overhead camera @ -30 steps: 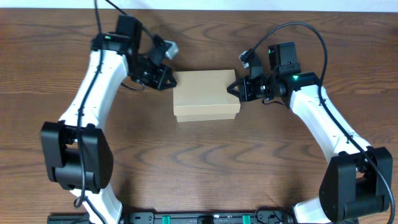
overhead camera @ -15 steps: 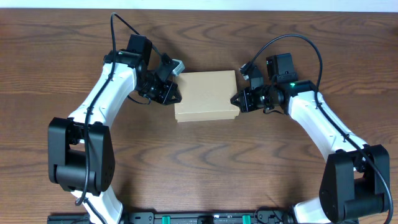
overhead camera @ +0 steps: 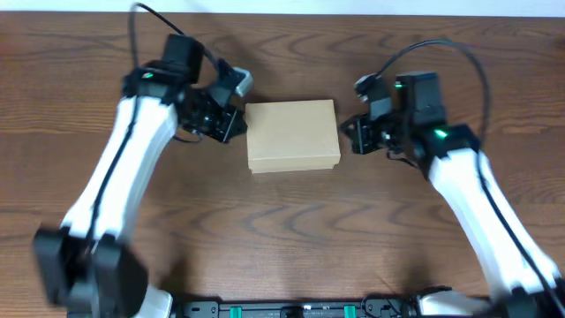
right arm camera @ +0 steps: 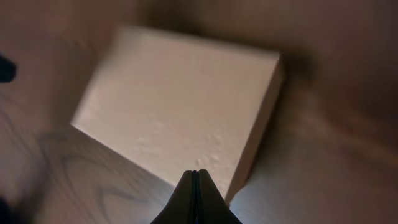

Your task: Pack container

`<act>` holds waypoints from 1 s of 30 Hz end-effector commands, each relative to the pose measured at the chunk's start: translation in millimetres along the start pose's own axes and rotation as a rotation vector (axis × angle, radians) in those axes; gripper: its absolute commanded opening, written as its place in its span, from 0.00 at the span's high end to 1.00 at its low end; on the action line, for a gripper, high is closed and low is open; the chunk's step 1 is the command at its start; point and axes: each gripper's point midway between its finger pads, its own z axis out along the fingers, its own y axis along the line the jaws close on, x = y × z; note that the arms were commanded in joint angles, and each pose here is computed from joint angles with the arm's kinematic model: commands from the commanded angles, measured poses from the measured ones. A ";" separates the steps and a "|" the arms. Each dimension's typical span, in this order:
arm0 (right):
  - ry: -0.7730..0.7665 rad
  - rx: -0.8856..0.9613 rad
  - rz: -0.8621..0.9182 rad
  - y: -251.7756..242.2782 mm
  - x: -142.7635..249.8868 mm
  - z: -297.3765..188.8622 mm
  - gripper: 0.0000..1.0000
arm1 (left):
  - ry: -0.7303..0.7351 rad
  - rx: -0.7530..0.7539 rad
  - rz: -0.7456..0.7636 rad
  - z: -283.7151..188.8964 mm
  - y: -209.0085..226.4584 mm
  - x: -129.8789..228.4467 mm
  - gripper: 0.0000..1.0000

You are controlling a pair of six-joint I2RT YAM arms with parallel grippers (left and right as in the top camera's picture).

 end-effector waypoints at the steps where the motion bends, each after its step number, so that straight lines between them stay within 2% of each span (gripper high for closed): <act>1: -0.134 0.104 -0.043 10.0 -22.7 -54.6 0.99 | -0.086 -0.082 0.055 -54.3 -25.4 -9.7 0.94; 6: -0.105 0.165 -0.028 14.7 16.5 -90.3 0.99 | -0.093 -0.082 0.056 -78.1 -56.9 31.7 0.94; 11: -0.055 0.151 0.017 8.5 89.7 -78.8 0.99 | -0.099 -0.047 -0.009 -60.5 -73.1 98.2 0.94; 16: -0.111 0.141 0.122 2.3 118.5 -68.7 0.99 | -0.179 -0.053 -0.037 -49.7 -75.2 122.1 0.94; 17: -0.122 0.138 0.164 1.3 121.4 -67.2 0.92 | -0.195 -0.056 -0.045 -49.9 -75.5 122.6 0.94; 18: -0.123 0.136 0.209 0.4 125.1 -65.6 0.62 | -0.205 -0.058 -0.049 -50.5 -75.9 123.1 0.91; 19: -0.116 0.135 0.260 -1.1 130.0 -63.0 0.25 | -0.209 -0.060 -0.053 -51.3 -76.1 123.2 0.75; 20: -0.105 0.138 0.315 -3.5 136.0 -59.5 0.01 | -0.209 -0.064 -0.068 -51.6 -75.5 123.2 0.20; 21: -0.095 0.143 0.351 -5.9 141.1 -56.3 0.01 | -0.211 -0.063 -0.084 -51.6 -75.2 122.9 0.05; 25: -0.094 0.142 0.535 -13.0 150.4 -43.2 0.01 | -0.194 -0.064 -0.152 -50.3 -73.7 127.0 0.04; 30: -0.012 0.170 0.573 -17.3 170.7 -36.6 0.01 | -0.193 -0.065 -0.153 -50.2 -73.7 127.4 0.05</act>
